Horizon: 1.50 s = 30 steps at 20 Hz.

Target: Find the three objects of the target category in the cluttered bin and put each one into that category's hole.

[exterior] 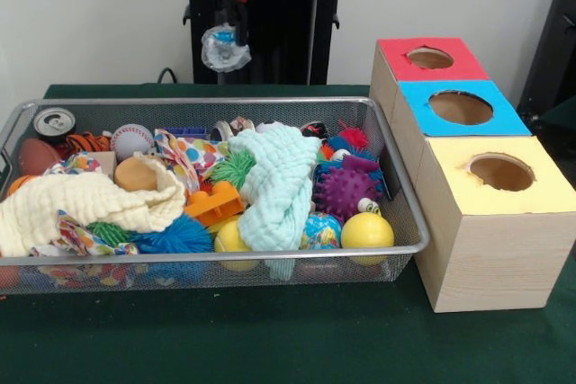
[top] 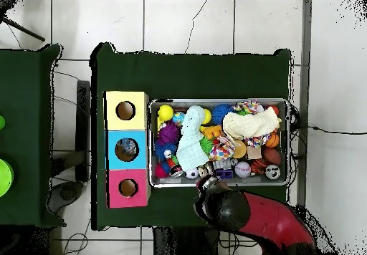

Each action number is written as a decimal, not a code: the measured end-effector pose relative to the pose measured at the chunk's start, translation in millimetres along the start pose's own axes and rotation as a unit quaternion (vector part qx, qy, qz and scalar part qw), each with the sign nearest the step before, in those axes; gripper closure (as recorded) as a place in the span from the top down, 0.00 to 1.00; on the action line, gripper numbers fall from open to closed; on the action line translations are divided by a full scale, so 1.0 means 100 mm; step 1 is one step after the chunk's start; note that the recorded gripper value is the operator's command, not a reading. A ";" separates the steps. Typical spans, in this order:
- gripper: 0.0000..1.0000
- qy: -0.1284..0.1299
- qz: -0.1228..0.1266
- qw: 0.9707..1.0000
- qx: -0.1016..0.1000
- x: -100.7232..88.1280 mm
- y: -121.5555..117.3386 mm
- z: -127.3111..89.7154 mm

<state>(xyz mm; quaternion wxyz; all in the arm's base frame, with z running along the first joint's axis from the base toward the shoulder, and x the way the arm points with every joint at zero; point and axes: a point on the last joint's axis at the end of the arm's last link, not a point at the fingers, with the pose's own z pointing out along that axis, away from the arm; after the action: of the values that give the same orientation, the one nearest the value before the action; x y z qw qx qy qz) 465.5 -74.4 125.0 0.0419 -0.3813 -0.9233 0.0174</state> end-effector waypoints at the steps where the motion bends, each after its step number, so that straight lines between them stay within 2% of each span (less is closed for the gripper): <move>1: 0.00 0.000 0.000 1.000 0.000 0.04 0.03 -0.02; 7: 0.00 -0.003 0.004 1.000 0.001 0.20 0.17 -0.11; 11: 0.00 -0.021 0.003 1.000 -0.002 0.27 0.31 -0.29; 15: 0.00 -0.026 0.004 1.000 0.001 0.35 0.40 -0.43; 25: 0.00 -0.011 0.002 1.000 0.020 0.57 0.59 -0.64; 30: 0.00 -0.014 0.004 1.000 0.019 0.63 0.76 -0.70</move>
<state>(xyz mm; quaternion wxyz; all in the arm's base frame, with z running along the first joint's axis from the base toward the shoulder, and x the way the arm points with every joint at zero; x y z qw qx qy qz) 480.9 24.3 194.1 0.0362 -0.3842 -0.9217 0.0400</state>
